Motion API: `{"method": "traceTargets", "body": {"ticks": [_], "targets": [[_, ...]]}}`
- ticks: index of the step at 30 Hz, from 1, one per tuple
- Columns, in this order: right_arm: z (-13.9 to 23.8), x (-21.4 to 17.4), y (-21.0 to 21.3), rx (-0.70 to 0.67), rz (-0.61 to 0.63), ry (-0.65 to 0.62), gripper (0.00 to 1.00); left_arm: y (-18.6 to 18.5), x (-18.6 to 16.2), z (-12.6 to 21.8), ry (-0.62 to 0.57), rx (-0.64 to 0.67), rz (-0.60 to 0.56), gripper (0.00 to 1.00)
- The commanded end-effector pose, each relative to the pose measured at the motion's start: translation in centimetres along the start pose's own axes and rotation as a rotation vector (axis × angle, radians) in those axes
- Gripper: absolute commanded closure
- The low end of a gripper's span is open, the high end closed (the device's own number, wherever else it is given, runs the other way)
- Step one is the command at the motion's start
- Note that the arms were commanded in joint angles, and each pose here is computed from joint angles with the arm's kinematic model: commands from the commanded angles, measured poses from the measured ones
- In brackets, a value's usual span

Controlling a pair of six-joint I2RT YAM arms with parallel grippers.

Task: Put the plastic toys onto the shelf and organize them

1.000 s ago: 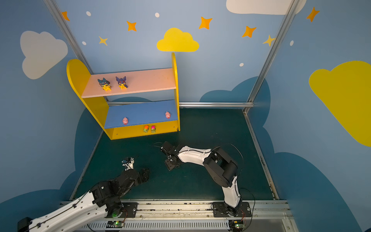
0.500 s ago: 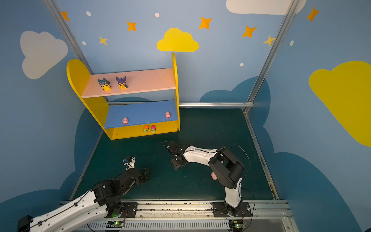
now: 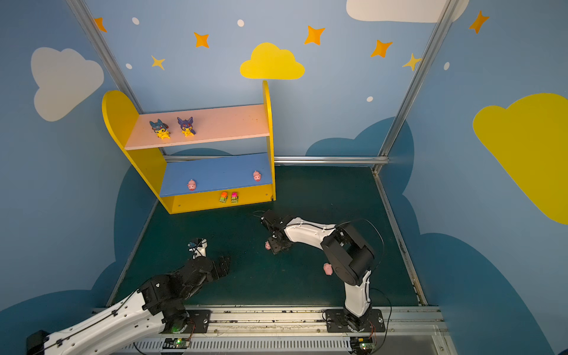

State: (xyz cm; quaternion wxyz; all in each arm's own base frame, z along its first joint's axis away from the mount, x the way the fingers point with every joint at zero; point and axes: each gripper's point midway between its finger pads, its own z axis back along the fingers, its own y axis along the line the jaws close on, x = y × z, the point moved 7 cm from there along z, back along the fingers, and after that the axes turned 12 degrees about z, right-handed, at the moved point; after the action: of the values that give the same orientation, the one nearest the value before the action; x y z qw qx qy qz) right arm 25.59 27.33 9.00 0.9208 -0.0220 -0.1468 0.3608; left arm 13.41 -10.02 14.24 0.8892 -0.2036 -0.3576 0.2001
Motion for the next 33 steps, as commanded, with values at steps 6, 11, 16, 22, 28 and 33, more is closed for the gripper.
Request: {"method": "traceTargets", "body": {"ticks": [6,11,16,22,28,33], "targets": [[2.2,0.4,-1.4,-0.08,-0.069,-0.016,0.33,-0.1,0.7,0.8,-0.018,0.005,-0.009,0.0],[6.0,-0.5,-1.7,-0.118,-0.238,-0.077,0.36,0.3,0.9,1.1,-0.039,-0.005,0.001,0.0],[6.8,-0.3,0.6,-0.049,-0.346,-0.121,0.36,0.5,0.9,1.3,-0.048,-0.016,0.009,0.0],[5.6,0.3,3.0,-0.019,-0.435,-0.109,0.36,1.1,1.0,1.8,-0.057,-0.017,0.02,0.0],[4.5,1.5,4.6,-0.008,-0.452,-0.114,0.38,2.3,1.2,2.8,-0.082,-0.037,0.035,0.0],[3.6,2.4,5.2,-0.004,-0.464,-0.103,0.39,3.2,1.3,3.4,-0.097,-0.048,0.044,0.0]]}}
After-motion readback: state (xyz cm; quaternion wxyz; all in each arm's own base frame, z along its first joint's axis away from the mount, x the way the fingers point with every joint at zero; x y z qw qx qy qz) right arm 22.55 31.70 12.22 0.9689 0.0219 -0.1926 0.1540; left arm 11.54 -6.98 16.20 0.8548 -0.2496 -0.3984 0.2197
